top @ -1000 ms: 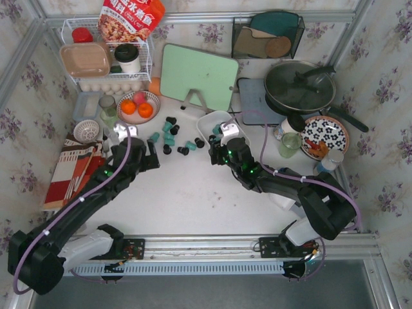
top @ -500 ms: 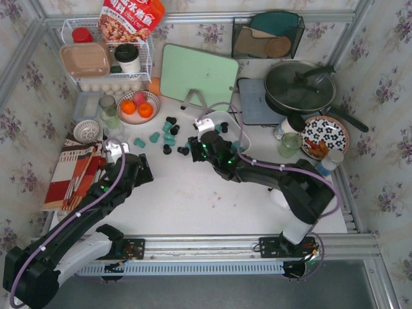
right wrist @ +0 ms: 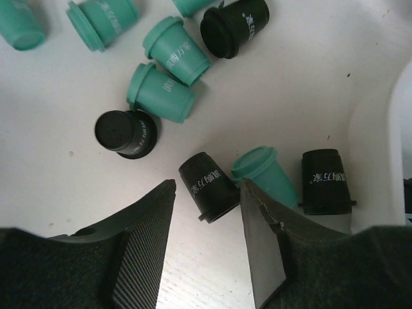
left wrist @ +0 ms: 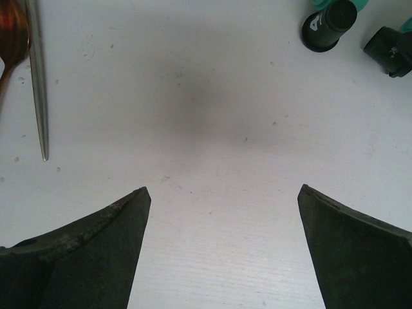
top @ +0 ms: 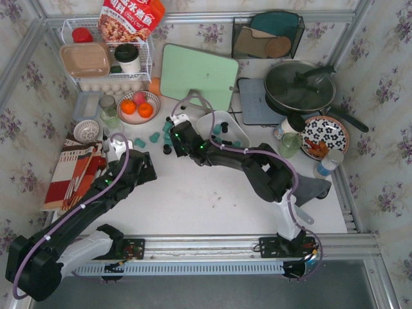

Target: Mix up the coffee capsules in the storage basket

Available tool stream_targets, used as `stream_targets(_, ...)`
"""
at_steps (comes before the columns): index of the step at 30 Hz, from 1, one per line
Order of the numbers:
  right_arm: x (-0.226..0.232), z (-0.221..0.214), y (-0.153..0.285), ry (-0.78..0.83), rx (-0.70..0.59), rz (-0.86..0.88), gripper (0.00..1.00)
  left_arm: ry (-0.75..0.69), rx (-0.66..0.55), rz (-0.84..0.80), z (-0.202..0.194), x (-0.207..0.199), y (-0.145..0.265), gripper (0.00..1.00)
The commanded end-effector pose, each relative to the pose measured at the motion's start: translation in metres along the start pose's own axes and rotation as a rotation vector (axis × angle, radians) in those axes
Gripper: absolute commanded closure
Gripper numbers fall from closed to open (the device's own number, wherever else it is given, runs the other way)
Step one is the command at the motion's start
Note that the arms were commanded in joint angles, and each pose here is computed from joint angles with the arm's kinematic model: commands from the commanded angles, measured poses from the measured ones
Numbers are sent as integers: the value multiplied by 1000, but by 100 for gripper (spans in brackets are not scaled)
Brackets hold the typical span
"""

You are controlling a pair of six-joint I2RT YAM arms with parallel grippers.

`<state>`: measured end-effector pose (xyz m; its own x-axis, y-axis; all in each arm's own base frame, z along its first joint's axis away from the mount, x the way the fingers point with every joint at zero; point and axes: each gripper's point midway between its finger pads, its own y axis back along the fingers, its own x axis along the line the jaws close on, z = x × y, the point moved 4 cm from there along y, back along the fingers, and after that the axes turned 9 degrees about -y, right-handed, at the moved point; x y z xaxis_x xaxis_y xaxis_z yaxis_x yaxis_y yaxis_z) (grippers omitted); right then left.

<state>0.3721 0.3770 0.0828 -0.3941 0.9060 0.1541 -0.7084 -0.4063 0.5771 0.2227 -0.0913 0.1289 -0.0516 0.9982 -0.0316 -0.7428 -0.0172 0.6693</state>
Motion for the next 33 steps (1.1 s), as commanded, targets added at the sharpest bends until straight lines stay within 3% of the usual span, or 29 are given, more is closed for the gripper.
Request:
stream_targets(1, -2, -11, -8, 23, 51, -19, 49, 11, 13, -16, 0, -3, 0, 1)
stream_targets(16, -5, -34, -24, 63, 117, -27, 52, 7, 19, 1, -1, -2, -2, 1)
stream_targets(20, -2, -28, -19, 59, 105, -11, 63, 2, 24, 6, -1, -2, -3, 1)
stream_targets(28, 7, 22, 27, 2, -23, 48, 65, 4, 24, 10, -1, -1, -2, 1)
stream_targets(33, -14, 55, 70, -1, -160, -53, 65, 8, 22, -2, 0, -2, 0, 1)
